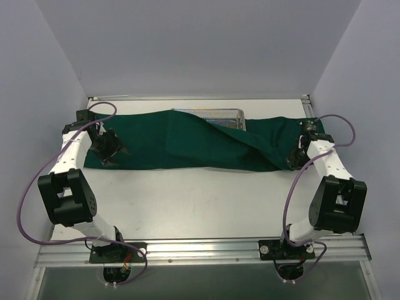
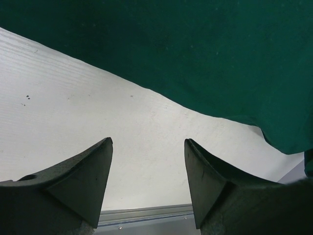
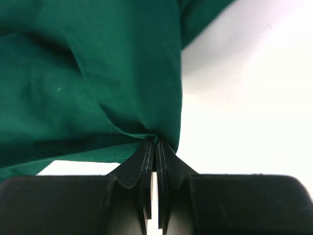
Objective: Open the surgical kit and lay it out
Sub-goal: Open the surgical kit at the center of the board.
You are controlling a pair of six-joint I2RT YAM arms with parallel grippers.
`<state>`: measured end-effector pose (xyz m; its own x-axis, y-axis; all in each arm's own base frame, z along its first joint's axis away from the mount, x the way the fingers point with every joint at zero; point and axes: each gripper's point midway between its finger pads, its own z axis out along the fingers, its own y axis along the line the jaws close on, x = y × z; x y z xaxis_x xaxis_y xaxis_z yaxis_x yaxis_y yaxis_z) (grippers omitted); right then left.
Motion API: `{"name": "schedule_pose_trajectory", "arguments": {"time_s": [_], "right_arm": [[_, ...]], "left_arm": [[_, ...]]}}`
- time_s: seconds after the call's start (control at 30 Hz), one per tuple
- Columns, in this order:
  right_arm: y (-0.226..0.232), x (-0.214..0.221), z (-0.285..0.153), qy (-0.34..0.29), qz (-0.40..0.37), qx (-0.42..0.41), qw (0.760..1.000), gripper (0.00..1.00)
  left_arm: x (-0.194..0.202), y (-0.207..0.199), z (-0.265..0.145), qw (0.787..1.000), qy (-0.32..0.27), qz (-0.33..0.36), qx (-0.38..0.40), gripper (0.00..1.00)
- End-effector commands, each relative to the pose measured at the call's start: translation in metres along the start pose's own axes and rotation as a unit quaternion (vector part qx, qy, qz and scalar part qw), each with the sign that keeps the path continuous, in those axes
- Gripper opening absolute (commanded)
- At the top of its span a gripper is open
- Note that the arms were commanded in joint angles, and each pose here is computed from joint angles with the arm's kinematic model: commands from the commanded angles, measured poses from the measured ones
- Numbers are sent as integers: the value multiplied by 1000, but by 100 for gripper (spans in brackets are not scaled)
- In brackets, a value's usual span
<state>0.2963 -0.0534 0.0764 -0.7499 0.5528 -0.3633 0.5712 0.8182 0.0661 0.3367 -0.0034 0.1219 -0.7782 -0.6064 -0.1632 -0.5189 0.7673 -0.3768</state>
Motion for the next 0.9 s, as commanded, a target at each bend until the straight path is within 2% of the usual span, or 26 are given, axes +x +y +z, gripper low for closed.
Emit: {"name": "schedule_pose_trajectory", "arguments": {"time_s": [0.0,0.13,0.23,0.27,0.3,0.4,0.43,0.47,0.5,0.57,0.6,0.67,0.7,0.73,0.77,0.8,0.87], "right_arm": [[-44,17,-9,26,26,74,997,0],[-71,24,-18,26,85,128,988,0],[-61,27,-8,42,104,75,991,2],[-41,28,-8,56,96,18,994,14],[-33,25,-7,60,88,-1,994,39],[21,-24,-28,-13,27,-70,997,71],[54,-32,-40,-37,-25,-92,995,76],[86,-61,-65,-85,-52,-124,987,86],[114,-64,-68,-87,-85,-153,981,89],[185,-59,-88,-105,-185,-233,949,91],[215,-68,-90,-112,-210,-257,937,92],[262,-55,-98,-103,-259,-312,908,92],[280,-50,-81,-88,-277,-320,902,92],[303,-58,-94,-106,-285,-350,886,91],[317,-54,-93,-102,-296,-367,876,92],[333,-42,-75,-82,-312,-374,869,91],[358,-43,-83,-82,-334,-398,851,92]], "left_arm": [[-7,-14,-12,999,-16,9,26,69],[-10,-22,-15,999,-24,10,44,72],[-10,-21,-15,999,-25,8,43,72],[-11,-21,-15,999,-25,9,43,72],[-10,-21,-14,999,-23,11,41,72],[-9,-20,-14,999,-21,11,37,72],[-10,-20,-15,999,-22,11,37,72],[-9,-19,-14,999,-22,12,35,72],[-9,-18,-14,999,-22,13,34,72],[-7,-17,-15,999,-21,13,33,72],[-4,-16,-14,999,-18,14,32,72],[-2,-17,-16,999,-20,17,34,72],[2,-16,-14,999,-14,18,35,72],[5,-19,-18,999,-17,22,39,72],[6,-20,-19,999,-18,25,44,72],[12,-21,-17,998,-11,28,50,72],[16,-24,-23,998,-17,33,60,72]]}}
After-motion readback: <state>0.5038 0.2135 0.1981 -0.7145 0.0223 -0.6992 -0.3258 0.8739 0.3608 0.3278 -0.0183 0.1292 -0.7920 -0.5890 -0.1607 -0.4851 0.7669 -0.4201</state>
